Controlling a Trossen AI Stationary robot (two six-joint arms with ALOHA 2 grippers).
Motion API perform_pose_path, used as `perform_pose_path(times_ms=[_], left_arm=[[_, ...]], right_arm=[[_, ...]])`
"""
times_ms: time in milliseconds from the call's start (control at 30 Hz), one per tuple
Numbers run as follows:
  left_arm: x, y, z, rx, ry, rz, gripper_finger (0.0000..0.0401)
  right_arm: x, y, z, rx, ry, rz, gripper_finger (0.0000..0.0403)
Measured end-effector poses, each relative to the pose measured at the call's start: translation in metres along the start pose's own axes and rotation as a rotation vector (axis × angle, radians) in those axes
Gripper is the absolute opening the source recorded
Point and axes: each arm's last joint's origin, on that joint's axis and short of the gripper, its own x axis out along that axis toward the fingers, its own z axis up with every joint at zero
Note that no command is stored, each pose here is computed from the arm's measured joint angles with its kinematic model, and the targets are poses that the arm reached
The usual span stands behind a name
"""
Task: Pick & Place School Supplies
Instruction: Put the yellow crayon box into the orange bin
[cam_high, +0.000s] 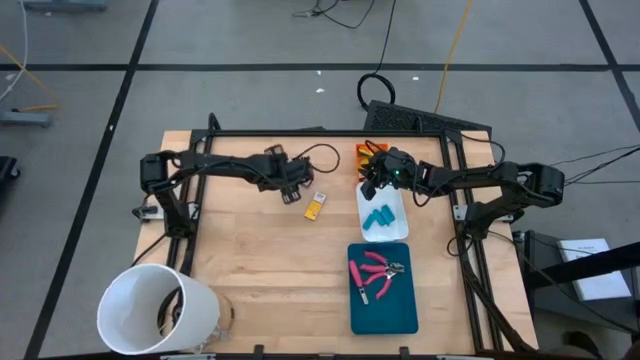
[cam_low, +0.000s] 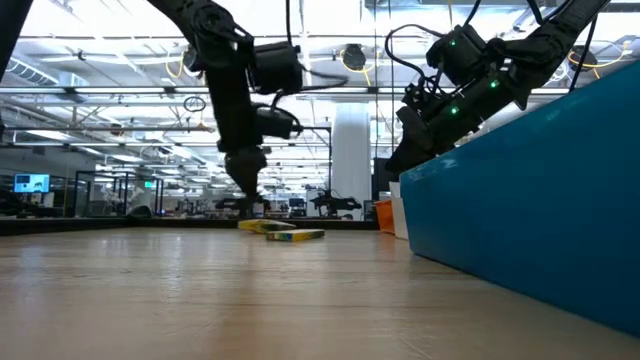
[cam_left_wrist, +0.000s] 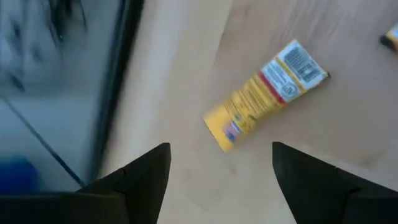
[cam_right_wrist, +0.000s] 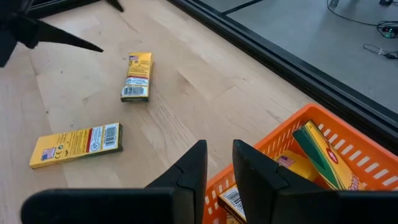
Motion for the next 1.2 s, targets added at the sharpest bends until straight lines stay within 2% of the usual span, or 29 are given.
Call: perform_pose_path(times_ms=[167,300,467,667,867,1033,1200], left_arm=[[0.006,0.001,0.011,0.381,-0.082,0.025,0.0282],[0.013,-0.004,0.011,0.543,-0.107,-0.072,0.0282],[0.033,0.005,0.01,0.504,-0.133,-0.226,0.0282],[0.054,0.027,0.006,0.438,-0.097,-0.226,0.0282],[0.07,0.042,0.0,0.375,-0.102,-0.329,0.0282],[0.079,0.043,-0.004,0.351,-0.113,-0.446,0.0282],[0.076,0.038,-0.006,0.312,-0.093,-0.496,0.0282]], right_arm=[[0.0,0.001,0.0,-0.001,0.0,0.003,0.0071],[0.0,0.002,0.0,-0.003,0.001,0.014,0.0071],[0.0,0.003,0.0,-0.003,0.007,0.057,0.0071],[0.0,0.003,0.0,-0.004,0.001,0.058,0.0071],[0.0,0.003,0.0,-0.004,0.001,0.058,0.0071],[0.0,0.003,0.0,-0.005,0.001,0.058,0.0071],[0.0,0.003,0.0,-0.005,0.001,0.058,0.0071]])
